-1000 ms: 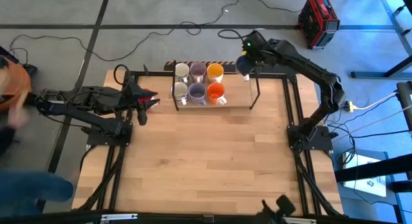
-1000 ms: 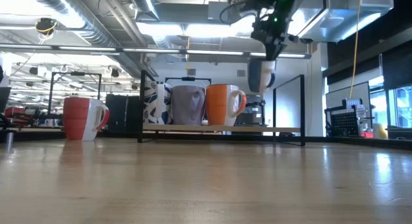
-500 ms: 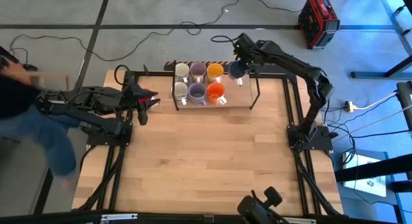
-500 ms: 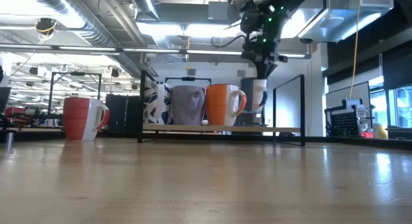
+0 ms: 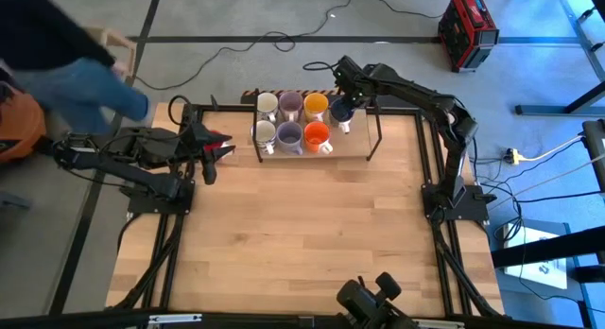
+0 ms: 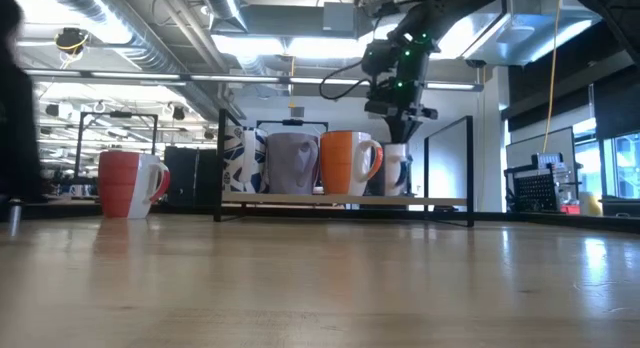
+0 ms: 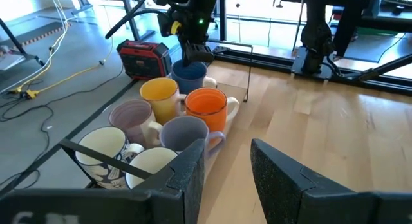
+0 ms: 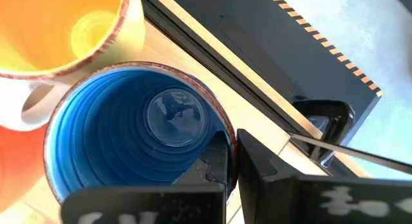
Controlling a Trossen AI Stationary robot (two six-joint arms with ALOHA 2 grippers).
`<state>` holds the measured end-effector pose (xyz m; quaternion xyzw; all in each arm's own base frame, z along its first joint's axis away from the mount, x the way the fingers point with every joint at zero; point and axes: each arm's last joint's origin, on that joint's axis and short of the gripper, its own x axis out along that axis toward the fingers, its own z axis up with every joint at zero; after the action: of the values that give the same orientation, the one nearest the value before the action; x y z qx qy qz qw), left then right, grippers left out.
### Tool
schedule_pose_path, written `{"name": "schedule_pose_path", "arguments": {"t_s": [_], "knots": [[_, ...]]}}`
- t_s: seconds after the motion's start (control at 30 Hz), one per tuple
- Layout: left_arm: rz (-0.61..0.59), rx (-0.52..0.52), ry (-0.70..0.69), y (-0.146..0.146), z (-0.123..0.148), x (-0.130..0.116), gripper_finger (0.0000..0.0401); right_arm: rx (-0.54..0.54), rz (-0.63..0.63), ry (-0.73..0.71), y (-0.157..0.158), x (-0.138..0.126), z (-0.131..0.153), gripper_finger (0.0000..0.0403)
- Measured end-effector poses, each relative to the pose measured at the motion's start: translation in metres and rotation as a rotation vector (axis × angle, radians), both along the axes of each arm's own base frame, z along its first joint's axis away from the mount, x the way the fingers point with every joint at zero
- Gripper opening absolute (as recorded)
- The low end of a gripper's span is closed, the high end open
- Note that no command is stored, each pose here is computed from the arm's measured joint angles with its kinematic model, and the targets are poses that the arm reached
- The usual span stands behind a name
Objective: Place coffee mugs
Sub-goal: Put the blue mug on the shelf
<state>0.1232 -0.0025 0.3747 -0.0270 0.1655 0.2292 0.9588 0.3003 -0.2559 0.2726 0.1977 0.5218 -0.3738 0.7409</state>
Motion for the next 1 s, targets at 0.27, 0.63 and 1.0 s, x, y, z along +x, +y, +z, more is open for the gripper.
{"name": "schedule_pose_path", "arguments": {"t_s": [0.27, 0.63, 1.0], "knots": [[-0.003, 0.006, 0.003, 0.0, -0.0001, 0.0, 0.0121, 0.007, -0.004, -0.011, -0.0017, 0.0001, -0.0011, 0.0], [-0.004, 0.006, 0.003, 0.0, -0.0001, 0.0, 0.0121, 0.024, -0.001, -0.014, -0.003, -0.0001, -0.0034, 0.0003], [-0.004, 0.006, 0.003, -0.0001, 0.0, 0.0001, 0.0121, 0.022, 0.009, -0.034, -0.0035, 0.0015, -0.0029, 0.0027]]}}
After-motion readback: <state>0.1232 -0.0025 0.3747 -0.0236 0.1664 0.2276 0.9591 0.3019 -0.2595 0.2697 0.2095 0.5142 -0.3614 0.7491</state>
